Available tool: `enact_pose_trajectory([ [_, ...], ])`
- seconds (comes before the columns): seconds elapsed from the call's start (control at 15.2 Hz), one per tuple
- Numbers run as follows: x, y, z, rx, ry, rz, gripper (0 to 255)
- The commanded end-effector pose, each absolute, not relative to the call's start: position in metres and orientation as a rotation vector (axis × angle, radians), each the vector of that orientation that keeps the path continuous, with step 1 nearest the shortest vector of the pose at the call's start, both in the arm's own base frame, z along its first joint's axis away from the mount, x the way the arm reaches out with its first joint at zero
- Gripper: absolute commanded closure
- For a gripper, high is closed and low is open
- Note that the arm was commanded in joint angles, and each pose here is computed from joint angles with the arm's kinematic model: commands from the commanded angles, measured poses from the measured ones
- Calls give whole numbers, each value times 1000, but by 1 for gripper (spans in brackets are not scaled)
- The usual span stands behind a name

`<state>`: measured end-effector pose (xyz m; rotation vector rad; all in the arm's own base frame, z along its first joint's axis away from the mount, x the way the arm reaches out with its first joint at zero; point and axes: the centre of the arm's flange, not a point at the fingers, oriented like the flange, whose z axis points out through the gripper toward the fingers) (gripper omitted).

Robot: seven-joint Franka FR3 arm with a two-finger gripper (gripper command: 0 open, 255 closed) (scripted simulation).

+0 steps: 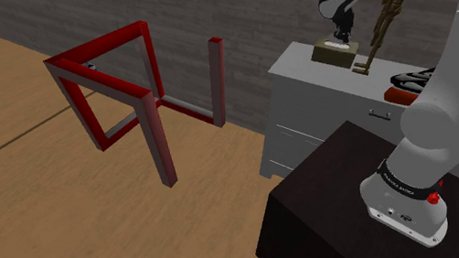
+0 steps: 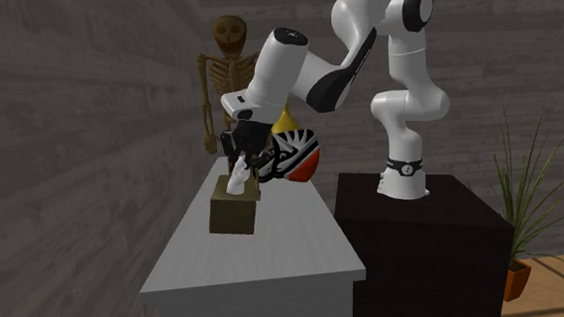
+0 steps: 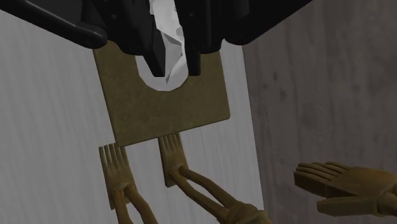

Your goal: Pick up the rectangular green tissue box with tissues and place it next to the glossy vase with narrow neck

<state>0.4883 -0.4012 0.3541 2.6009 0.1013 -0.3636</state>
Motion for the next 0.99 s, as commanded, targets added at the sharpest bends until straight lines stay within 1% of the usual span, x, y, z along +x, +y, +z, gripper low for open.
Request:
enact_pose_trajectory([
  [0.0, 489, -400, 361, 2602, 104, -364, 255],
  [0.92, 489, -400, 435, 2602, 104, -364, 255],
])
